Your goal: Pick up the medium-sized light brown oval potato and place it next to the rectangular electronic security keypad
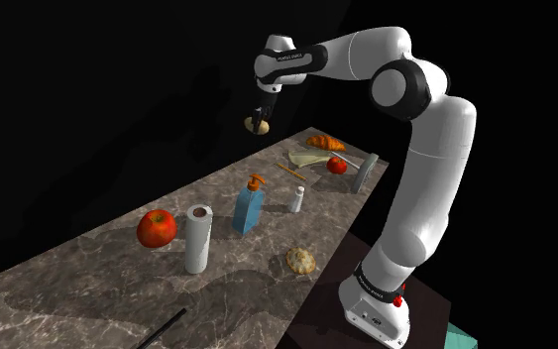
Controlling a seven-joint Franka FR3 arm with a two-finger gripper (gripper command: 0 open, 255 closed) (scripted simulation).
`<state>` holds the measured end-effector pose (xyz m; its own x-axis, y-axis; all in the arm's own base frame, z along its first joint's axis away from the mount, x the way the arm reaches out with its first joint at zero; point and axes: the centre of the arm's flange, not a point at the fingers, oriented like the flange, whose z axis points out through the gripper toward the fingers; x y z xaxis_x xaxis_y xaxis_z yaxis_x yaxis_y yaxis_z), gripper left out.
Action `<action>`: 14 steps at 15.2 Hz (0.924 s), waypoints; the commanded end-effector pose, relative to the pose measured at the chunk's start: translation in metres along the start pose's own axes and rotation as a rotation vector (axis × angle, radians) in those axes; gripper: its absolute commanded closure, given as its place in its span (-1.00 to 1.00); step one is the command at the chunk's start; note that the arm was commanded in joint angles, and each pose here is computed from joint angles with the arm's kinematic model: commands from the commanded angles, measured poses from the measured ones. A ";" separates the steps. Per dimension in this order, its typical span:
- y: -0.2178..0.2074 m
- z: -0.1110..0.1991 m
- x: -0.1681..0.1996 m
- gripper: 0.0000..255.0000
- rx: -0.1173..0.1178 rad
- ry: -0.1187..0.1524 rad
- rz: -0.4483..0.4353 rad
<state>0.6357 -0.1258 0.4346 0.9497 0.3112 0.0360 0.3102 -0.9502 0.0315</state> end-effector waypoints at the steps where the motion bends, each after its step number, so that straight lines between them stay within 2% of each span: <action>1: 0.013 0.000 -0.023 1.00 0.000 0.000 -0.001; 14: 0.099 -0.003 -0.172 1.00 0.000 0.000 -0.001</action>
<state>0.5135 -0.2644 0.4356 0.9500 0.3102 0.0359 0.3092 -0.9505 0.0313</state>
